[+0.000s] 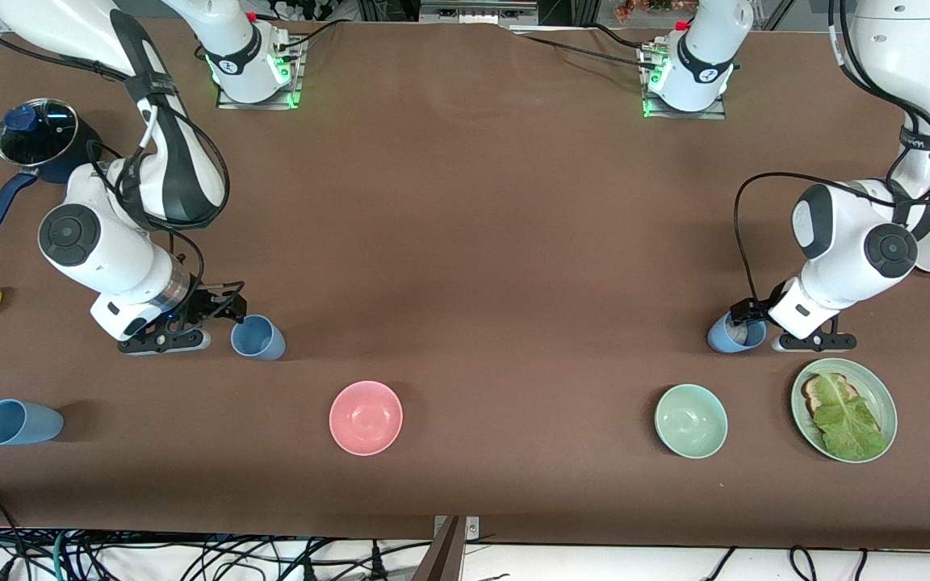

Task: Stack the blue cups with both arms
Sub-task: 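Grasp the tissue cup with the left gripper while the right gripper reaches another cup, then grasp the blue cup with the right gripper while the left gripper lifts its cup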

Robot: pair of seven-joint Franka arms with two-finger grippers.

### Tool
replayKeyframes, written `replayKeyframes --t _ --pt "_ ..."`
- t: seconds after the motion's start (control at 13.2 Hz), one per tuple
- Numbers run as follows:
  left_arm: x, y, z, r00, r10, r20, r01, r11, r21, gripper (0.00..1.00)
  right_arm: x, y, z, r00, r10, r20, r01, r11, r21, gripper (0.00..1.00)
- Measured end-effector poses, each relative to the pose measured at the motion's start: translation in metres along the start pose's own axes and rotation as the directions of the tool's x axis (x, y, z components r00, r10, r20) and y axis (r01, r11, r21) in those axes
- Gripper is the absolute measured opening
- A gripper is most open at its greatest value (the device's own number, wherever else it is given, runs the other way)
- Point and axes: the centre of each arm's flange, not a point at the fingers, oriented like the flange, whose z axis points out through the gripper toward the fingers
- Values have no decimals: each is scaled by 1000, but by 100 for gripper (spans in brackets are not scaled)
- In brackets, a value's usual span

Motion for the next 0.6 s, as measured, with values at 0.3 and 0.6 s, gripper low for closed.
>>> replayKeyframes --t 0.3,0.6 --pt "0 0 10 1000 1 -1 -1 1000 1 100 3 0 15 1000 1 -4 -1 1000 1 70" --pt "2 4 5 1000 8 -13 -8 1000 -1 74 7 2 27 1000 4 -4 -4 1000 2 64"
